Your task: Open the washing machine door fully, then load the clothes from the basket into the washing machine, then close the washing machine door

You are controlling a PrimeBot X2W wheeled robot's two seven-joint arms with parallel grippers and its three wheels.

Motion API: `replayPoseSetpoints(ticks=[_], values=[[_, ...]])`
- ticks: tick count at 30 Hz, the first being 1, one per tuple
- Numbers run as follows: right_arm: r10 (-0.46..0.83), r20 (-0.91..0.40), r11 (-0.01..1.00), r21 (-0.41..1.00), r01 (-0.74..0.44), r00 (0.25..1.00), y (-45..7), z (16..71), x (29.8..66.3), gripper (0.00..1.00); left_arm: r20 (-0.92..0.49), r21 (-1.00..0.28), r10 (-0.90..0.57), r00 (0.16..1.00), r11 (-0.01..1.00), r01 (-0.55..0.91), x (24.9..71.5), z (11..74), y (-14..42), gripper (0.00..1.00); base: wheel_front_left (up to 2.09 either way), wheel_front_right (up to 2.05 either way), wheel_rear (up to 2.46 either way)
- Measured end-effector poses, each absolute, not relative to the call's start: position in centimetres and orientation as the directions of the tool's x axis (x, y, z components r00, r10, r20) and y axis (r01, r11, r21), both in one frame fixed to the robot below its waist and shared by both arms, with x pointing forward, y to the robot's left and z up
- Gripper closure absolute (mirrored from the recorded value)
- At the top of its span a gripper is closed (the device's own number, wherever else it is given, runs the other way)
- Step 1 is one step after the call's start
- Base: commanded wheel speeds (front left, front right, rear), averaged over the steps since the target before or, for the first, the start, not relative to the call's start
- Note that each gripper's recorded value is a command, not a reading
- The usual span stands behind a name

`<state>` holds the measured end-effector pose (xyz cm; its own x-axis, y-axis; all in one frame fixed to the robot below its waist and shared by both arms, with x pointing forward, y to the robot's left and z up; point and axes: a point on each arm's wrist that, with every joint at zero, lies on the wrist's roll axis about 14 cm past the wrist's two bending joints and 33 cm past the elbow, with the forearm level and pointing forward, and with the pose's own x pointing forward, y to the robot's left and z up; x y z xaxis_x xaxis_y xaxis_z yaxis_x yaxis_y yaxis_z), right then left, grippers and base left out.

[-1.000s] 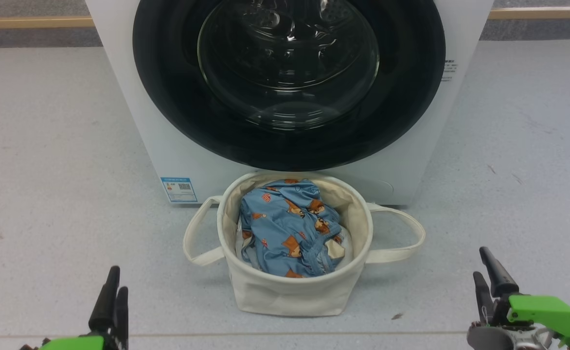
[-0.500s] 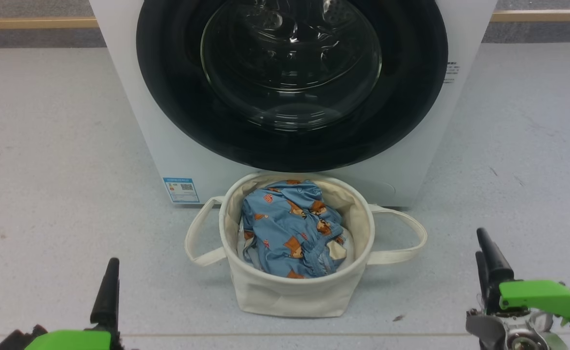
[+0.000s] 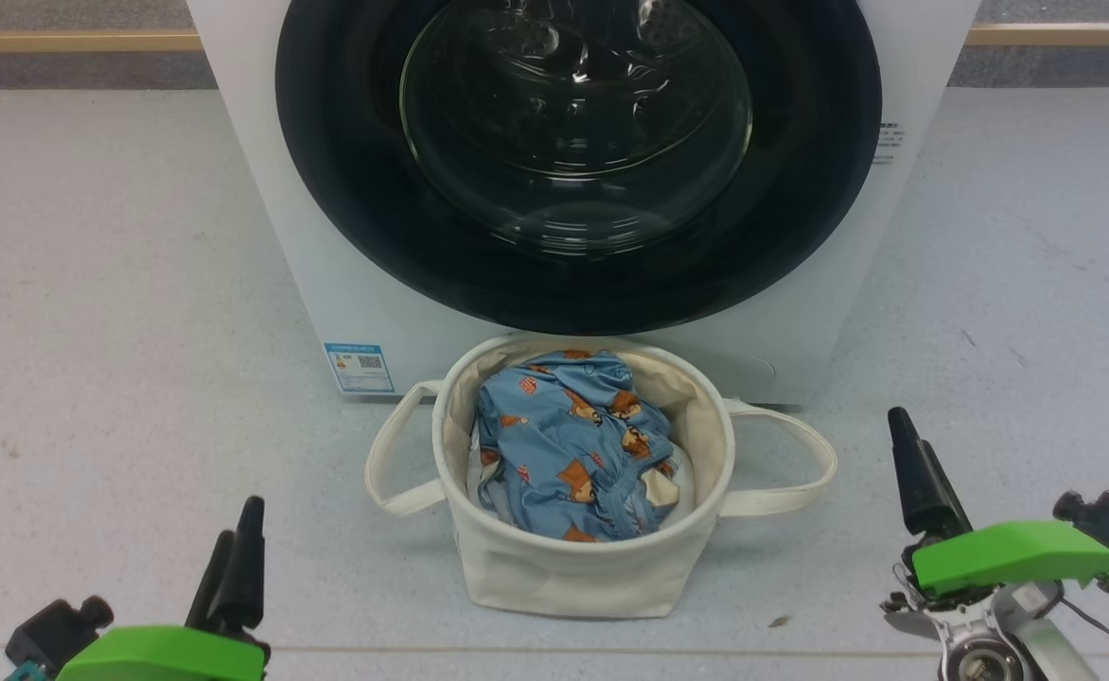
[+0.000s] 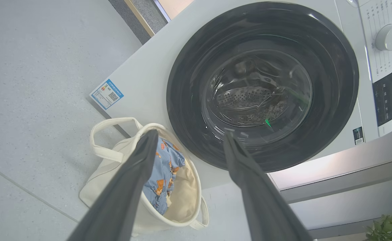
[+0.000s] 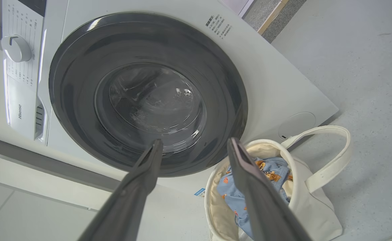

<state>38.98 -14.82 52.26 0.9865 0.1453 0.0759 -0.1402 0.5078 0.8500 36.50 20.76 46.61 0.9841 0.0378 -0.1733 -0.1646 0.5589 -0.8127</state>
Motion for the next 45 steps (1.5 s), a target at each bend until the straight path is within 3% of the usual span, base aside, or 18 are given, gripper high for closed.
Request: replayPoseSetpoints(ticks=[21, 45], values=[[0.202, 0.139, 0.706, 0.665, -0.242, 0.969, -13.4, 53.8, 39.6, 0.0, -0.091, -0.64, 0.068, 0.993, 0.76, -0.111, 36.9, 48.3, 21.9, 0.0, 0.0, 0.0, 0.0], [0.276, 0.192, 0.851, 0.406, -0.332, 0.942, -11.5, 55.3, 40.2, 0.0, 0.0, -0.382, 0.065, 0.998, 0.922, -0.06, 37.2, 50.2, 22.8, 0.0, 0.0, 0.0, 0.0]])
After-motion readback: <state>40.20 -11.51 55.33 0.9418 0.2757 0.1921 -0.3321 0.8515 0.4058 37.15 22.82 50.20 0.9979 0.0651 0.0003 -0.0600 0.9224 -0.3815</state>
